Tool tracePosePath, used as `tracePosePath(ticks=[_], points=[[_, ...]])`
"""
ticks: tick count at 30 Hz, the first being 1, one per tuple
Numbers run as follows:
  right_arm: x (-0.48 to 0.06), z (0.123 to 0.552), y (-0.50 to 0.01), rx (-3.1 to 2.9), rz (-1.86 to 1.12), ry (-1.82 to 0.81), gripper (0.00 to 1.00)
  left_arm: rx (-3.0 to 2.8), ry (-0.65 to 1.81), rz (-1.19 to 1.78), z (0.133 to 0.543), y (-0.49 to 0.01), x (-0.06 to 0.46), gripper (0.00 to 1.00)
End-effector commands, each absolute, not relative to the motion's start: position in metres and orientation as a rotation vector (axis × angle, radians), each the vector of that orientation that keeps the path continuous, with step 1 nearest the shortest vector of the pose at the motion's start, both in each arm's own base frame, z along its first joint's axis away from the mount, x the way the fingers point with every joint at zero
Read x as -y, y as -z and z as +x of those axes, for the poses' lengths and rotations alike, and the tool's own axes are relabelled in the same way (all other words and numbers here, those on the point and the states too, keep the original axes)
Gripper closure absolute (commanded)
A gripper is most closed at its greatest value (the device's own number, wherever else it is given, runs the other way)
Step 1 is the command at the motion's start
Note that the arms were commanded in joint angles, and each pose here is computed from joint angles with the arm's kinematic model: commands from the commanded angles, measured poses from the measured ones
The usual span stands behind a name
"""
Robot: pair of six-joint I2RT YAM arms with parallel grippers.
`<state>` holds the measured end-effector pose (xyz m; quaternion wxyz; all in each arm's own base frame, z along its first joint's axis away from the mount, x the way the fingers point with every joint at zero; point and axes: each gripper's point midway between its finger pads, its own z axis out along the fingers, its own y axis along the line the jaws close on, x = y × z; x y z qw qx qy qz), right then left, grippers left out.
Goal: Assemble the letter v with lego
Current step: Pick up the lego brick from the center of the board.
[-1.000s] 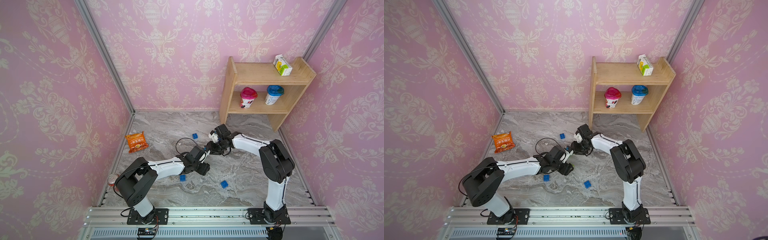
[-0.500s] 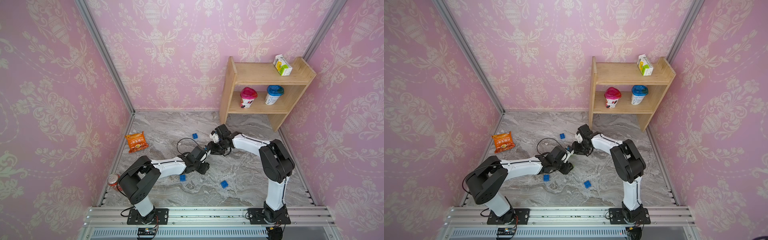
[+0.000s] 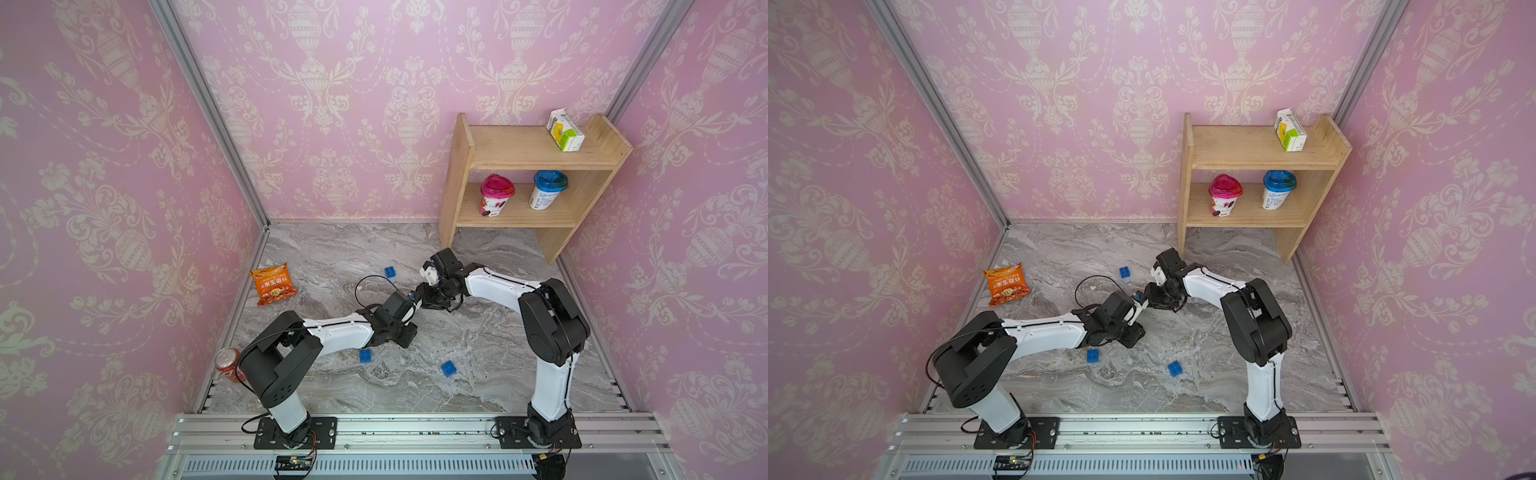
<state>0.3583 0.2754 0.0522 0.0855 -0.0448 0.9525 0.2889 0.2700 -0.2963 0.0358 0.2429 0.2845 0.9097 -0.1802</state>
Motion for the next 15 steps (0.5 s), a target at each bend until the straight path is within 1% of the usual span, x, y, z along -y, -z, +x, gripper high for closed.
tracePosePath(ticks=[1, 6, 9, 15], points=[[-0.289, 0.354, -0.065, -2.807, -0.190, -0.933, 0.51, -2.519, 0.435, 0.876, 0.259, -0.028, 0.292, 0.61], [-0.290, 0.355, -0.065, -2.806, -0.191, -0.935, 0.51, -2.503, 0.401, 0.887, 0.260, -0.042, 0.284, 0.66], [-0.291, 0.355, -0.067, -2.802, -0.196, -0.937, 0.52, -2.483, 0.407, 0.901, 0.261, -0.059, 0.275, 0.69], [-0.292, 0.356, -0.069, -2.798, -0.208, -0.940, 0.54, -2.415, 0.600, 0.850, 0.271, -0.112, 0.254, 0.69]])
